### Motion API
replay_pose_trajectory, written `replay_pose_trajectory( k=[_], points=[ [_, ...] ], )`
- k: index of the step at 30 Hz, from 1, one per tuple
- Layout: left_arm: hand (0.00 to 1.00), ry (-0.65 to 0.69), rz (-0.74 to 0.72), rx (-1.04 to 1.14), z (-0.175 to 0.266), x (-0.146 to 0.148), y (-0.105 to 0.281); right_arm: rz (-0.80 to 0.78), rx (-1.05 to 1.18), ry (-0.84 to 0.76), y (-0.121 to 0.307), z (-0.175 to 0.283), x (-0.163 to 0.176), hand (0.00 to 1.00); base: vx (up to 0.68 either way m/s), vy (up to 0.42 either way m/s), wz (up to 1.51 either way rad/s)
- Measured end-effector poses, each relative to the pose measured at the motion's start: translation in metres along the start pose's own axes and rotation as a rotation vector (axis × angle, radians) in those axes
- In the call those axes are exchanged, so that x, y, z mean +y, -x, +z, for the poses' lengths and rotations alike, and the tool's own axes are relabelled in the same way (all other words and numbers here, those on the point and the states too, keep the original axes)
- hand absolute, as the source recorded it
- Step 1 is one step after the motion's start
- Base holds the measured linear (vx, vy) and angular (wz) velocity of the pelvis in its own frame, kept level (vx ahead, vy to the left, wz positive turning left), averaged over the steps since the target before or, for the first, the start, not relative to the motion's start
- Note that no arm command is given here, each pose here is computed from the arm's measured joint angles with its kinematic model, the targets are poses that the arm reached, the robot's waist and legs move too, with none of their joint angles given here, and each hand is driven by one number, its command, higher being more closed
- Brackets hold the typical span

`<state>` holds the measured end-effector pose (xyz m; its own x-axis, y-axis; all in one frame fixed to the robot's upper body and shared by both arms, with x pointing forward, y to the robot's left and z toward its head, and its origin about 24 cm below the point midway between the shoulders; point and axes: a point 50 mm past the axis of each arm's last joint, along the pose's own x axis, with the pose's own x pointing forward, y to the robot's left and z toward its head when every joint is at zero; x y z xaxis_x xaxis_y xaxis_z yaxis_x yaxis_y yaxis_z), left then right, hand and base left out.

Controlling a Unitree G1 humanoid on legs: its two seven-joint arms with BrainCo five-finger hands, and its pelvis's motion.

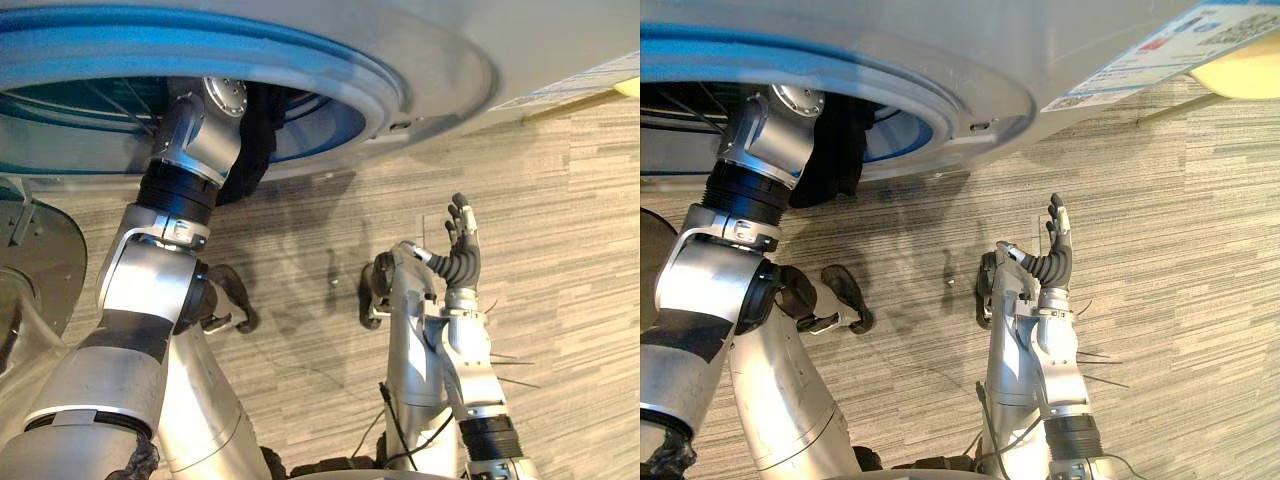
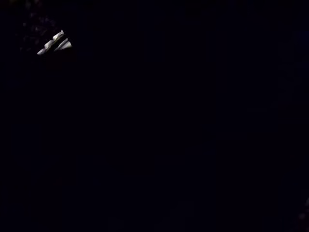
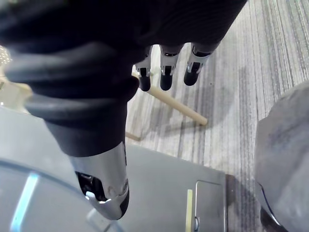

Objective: Pick up the laundry basket with both hands and put the clothes into the washing machine.

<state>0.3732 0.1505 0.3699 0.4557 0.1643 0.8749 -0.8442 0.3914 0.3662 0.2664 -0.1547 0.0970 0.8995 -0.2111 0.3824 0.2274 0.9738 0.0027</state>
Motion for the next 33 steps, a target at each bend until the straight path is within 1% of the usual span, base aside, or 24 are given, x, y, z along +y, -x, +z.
replay_pose_trajectory(
  k=[5, 8, 10, 13, 15, 16, 18, 21, 23, 24, 25, 27, 28, 30, 33],
  points=[
    [0.00, 0.009, -0.076, -0.012, 0.001, -0.005, -0.002, 0.036, -0.011, -0.007, 0.000, 0.003, 0.004, 0.00, 0.00, 0.000, 0.00],
    [0.00, 0.026, -0.078, -0.025, 0.002, -0.005, -0.002, 0.048, -0.012, -0.009, 0.000, 0.003, 0.005, 0.00, 0.01, -0.005, 0.01],
    [0.00, 0.076, -0.067, -0.007, 0.004, -0.003, -0.003, 0.052, -0.013, -0.010, 0.000, 0.003, 0.006, 0.00, 0.03, -0.016, 0.09],
    [0.00, 0.179, -0.017, -0.056, 0.022, 0.008, -0.003, 0.050, -0.010, -0.009, 0.000, 0.003, 0.005, 0.00, 0.03, -0.021, 0.18],
    [0.00, 0.268, 0.024, -0.111, 0.032, 0.018, 0.008, 0.038, -0.003, -0.007, -0.001, 0.003, 0.003, 0.00, 0.04, -0.025, 0.21],
    [0.00, 0.288, 0.030, -0.113, 0.031, 0.019, 0.014, 0.036, 0.002, -0.006, -0.001, 0.002, 0.003, 0.00, 0.04, -0.025, 0.18],
    [0.00, 0.355, 0.031, -0.062, 0.015, 0.019, 0.039, 0.027, 0.018, -0.008, 0.000, 0.001, 0.002, 0.00, 0.04, -0.032, 0.19],
    [0.00, 0.453, 0.004, 0.073, -0.012, 0.012, 0.083, 0.020, 0.037, -0.002, 0.000, 0.000, 0.003, 0.00, 0.03, -0.043, 0.16],
    [0.00, 0.525, -0.032, 0.239, -0.037, 0.004, 0.128, -0.004, 0.055, 0.008, 0.000, -0.001, -0.002, 0.00, 0.03, -0.062, 0.22],
    [0.00, 0.539, -0.046, 0.286, -0.042, 0.002, 0.140, -0.017, 0.059, 0.008, 0.000, -0.001, -0.004, 0.00, 0.03, -0.066, 0.26],
    [0.00, 0.580, -0.070, 0.356, -0.048, -0.001, 0.163, -0.038, 0.063, 0.011, -0.001, -0.001, -0.008, 0.00, 0.03, -0.066, 0.20],
    [0.00, 0.679, -0.092, 0.466, -0.049, -0.004, 0.198, -0.061, 0.081, 0.021, -0.002, -0.003, -0.014, 0.00, 0.03, -0.062, 0.07],
    [0.00, 0.709, -0.102, 0.508, -0.049, -0.007, 0.208, -0.065, 0.088, 0.024, -0.001, -0.004, -0.015, 0.00, 0.04, -0.049, 0.03],
    [0.00, 0.827, -0.167, 0.668, -0.051, -0.014, 0.246, -0.072, 0.117, 0.032, 0.003, -0.008, -0.018, 0.00, 0.05, -0.047, 0.03],
    [0.00, 0.954, -0.254, 0.814, -0.050, -0.025, 0.280, -0.084, 0.148, 0.041, 0.008, -0.013, -0.020, 0.00, 0.06, -0.044, 0.07]
  ],
)
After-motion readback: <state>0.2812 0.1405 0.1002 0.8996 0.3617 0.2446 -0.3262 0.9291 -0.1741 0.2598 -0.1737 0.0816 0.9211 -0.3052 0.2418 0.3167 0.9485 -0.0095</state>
